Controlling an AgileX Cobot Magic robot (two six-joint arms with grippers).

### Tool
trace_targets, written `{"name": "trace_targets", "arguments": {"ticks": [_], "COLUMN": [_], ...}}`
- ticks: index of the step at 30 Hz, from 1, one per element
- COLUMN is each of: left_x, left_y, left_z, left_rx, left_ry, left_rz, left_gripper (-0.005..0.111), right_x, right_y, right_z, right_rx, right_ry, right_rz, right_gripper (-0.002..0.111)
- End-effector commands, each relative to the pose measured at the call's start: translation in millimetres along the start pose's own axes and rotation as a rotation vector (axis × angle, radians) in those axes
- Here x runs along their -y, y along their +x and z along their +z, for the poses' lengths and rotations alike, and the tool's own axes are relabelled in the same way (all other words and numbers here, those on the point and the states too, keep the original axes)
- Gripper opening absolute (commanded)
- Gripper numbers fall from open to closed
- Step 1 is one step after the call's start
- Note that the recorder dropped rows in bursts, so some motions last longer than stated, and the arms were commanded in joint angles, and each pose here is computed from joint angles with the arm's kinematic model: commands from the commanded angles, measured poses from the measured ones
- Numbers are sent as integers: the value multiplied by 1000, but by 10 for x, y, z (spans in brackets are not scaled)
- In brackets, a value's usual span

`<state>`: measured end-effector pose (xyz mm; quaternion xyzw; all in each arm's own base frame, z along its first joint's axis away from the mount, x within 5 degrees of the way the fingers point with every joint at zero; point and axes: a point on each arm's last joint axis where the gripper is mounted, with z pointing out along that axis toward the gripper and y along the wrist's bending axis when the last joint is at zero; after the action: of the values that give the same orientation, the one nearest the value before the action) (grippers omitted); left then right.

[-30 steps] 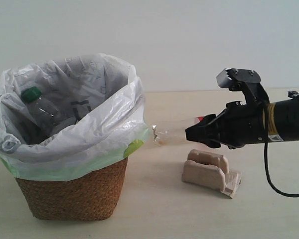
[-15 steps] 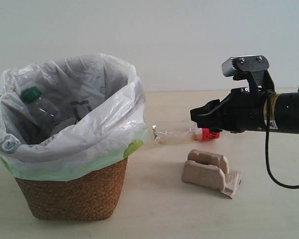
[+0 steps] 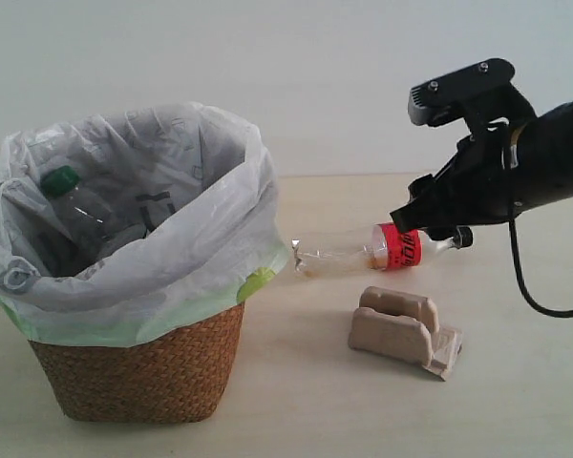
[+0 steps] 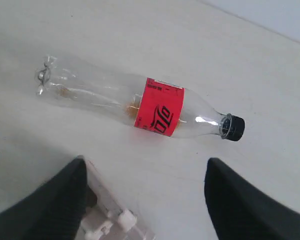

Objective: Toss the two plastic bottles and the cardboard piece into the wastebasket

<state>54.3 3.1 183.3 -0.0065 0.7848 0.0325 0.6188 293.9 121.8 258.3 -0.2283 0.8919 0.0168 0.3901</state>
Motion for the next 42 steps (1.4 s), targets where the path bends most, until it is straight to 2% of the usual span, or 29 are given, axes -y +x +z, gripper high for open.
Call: {"name": "trace_targets", "arguments": {"ticks": [1, 7, 14, 19, 22, 33, 42], "left_x": [3, 3, 3, 3, 3, 3, 3], "left_y": [-20, -20, -20, -20, -20, -20, -20], "left_z": [-6, -6, -6, -6, -6, -6, -6], "left_rx": [15, 15, 15, 15, 15, 15, 15], "left_ry": [6, 6, 6, 6, 6, 6, 6], "left_rz": [-9, -9, -9, -9, -9, -9, -9], "left_gripper": [108, 108, 108, 108, 108, 108, 108], "right_x": [-12, -99, -162, -237, -245, -299, -334], "right_y": [-16, 104, 151, 127, 156, 380, 534], "right_z": [67, 357, 512, 513, 579, 1038, 1223], "right_rx": [-112, -330, -345, -298, -300, -340, -395], "right_ry": [-27, -126, -178, -272, -282, -286, -299], "right_rz": [-113, -190, -190, -270, -328, -372, -356], "right_gripper": [61, 61, 61, 61, 61, 61, 60]}}
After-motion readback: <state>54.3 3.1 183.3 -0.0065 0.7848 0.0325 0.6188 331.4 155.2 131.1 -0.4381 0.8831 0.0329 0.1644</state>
